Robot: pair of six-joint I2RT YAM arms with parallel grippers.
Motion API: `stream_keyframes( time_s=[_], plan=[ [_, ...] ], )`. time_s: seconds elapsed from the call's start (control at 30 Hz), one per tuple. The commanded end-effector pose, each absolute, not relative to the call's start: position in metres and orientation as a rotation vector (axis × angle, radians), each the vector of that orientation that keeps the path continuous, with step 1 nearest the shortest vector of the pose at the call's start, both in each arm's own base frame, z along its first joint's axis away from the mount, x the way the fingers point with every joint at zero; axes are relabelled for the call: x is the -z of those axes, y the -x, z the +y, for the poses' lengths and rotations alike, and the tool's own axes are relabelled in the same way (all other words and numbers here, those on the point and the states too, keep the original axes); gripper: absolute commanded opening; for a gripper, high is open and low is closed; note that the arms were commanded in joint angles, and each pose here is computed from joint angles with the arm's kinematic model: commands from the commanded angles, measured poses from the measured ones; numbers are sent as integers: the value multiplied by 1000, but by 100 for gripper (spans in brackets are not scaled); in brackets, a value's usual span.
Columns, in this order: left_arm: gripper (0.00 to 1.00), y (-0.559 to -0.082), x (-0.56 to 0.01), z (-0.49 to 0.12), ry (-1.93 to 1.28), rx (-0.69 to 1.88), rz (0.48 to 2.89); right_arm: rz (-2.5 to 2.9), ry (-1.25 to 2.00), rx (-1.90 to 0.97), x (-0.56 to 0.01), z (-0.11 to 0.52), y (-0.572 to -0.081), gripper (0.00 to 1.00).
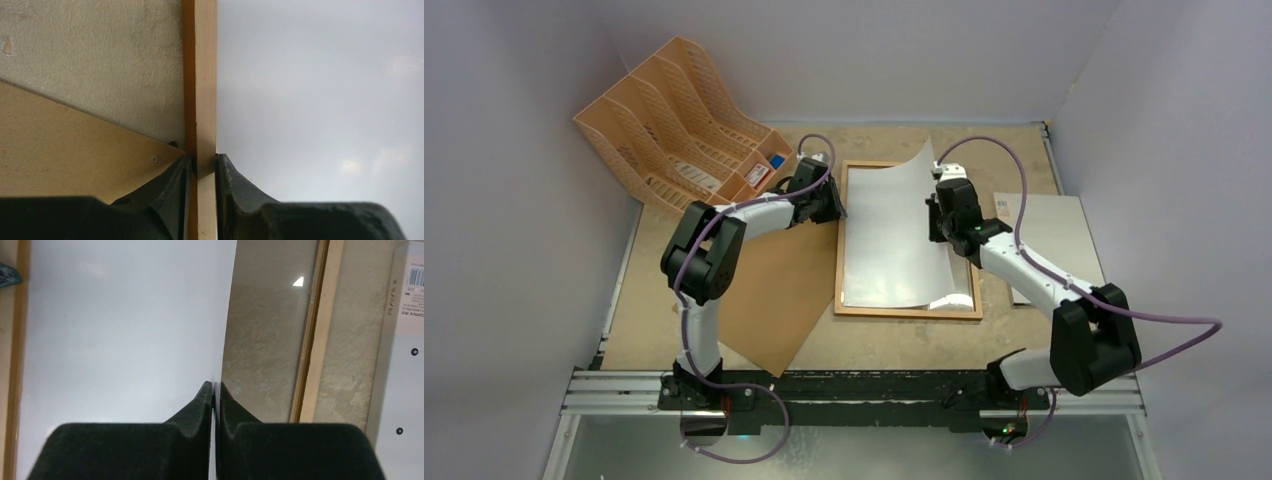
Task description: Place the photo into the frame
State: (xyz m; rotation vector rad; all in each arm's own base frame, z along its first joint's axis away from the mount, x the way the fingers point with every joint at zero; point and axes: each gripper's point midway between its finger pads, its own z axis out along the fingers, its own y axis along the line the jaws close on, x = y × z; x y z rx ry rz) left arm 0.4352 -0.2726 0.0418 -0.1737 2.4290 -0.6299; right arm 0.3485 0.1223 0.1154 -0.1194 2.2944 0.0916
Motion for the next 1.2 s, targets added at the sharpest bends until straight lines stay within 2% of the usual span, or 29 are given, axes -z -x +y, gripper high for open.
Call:
stream_keyframes(
  time_s=[0.0, 0.17, 0.47, 0.7, 0.83, 0.9, 1.03, 1.17],
  plan=[
    [24, -446, -49, -272, 174, 619, 2399, 2275, 62, 23, -124, 108, -356, 7],
    [24, -446, -49, -273, 174, 623, 2398, 2308, 23, 77, -113, 100, -353, 7],
    [24, -445, -49, -272, 173, 623, 2400, 2318, 58, -9, -110, 113, -352, 15],
    [25, -445, -51, -272, 172, 624, 2399, 2313, 11, 8, -113, 109, -352, 50],
    [25, -445, -56, -272, 171, 629, 2389, 2299, -34, 59, -120, 100, -353, 64],
    [25, -446, -59, -272, 169, 630, 2385, 2291, -98, 141, -121, 87, -353, 74],
    [27, -445, -67, -272, 153, 629, 2377, 2271, -251, 339, -122, 56, -346, 86],
    [32, -445, -82, -272, 116, 636, 2352, 2226, -349, 426, -128, 41, -344, 91]
  ],
)
